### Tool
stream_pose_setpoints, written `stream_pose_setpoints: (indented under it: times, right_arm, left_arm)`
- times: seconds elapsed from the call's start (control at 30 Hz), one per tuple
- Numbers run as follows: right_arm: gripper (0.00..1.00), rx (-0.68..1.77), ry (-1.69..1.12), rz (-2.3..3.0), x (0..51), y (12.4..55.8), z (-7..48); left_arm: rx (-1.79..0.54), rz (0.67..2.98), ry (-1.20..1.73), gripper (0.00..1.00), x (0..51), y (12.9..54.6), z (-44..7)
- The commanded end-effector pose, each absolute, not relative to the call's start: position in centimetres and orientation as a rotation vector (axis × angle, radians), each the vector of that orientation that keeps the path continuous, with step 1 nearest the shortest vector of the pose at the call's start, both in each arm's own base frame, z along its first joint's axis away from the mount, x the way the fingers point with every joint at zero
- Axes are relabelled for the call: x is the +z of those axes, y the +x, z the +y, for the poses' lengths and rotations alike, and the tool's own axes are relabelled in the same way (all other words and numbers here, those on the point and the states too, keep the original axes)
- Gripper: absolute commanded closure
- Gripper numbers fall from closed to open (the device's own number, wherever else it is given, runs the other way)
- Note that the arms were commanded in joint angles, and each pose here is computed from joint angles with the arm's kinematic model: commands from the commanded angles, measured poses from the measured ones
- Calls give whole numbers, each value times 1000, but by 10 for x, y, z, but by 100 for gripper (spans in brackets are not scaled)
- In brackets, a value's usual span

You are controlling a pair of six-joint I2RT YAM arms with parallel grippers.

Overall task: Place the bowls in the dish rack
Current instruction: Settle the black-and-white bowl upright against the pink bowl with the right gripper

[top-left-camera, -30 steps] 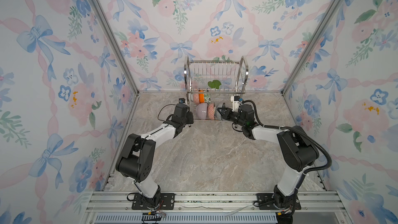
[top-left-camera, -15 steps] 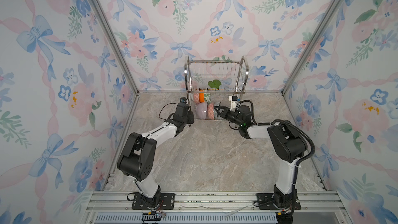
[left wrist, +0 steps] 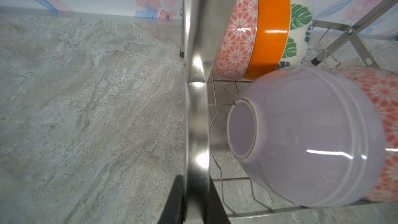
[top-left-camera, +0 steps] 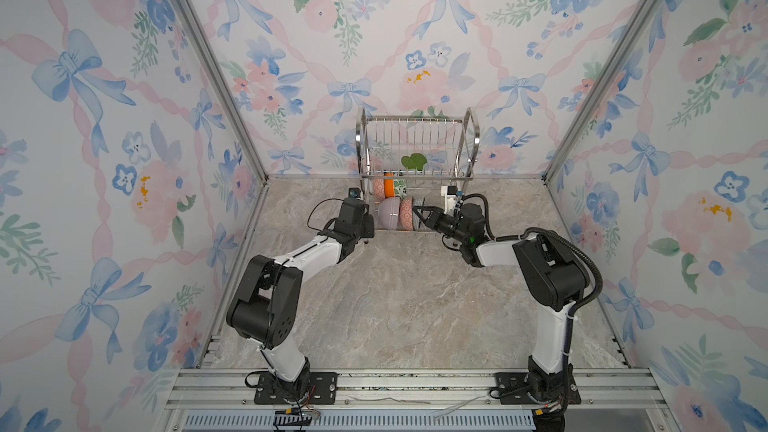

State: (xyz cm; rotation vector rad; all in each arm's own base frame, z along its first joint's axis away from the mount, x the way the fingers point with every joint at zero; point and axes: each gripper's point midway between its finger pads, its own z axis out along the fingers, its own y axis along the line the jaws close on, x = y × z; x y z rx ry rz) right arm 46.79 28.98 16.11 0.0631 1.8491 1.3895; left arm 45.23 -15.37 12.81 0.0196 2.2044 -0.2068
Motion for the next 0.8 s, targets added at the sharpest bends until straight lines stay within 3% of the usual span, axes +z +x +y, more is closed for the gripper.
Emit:
stream_pose_setpoints:
  times: [0.0, 0.27, 0.37, 0.53, 0.77]
  right_arm:
    - [100, 1364, 23, 1841, 162, 469, 281]
    - [96, 1330, -8, 1911, 149, 467, 279]
    - [87, 1329, -25, 1917, 150, 464, 280]
    - [77, 1313, -48, 1917, 159, 461, 279]
    - [72, 1283, -81, 1913, 171, 455, 278]
  left_arm:
    - [-251, 2247, -17, 100, 115, 450, -160]
    - [-254, 2245, -24, 100, 117, 450, -159]
    - [-257, 2241, -28, 100, 119, 450, -159]
    - [-266, 2235, -29, 92, 124, 449, -160]
    - [-278, 2232, -34, 83, 126, 448, -161]
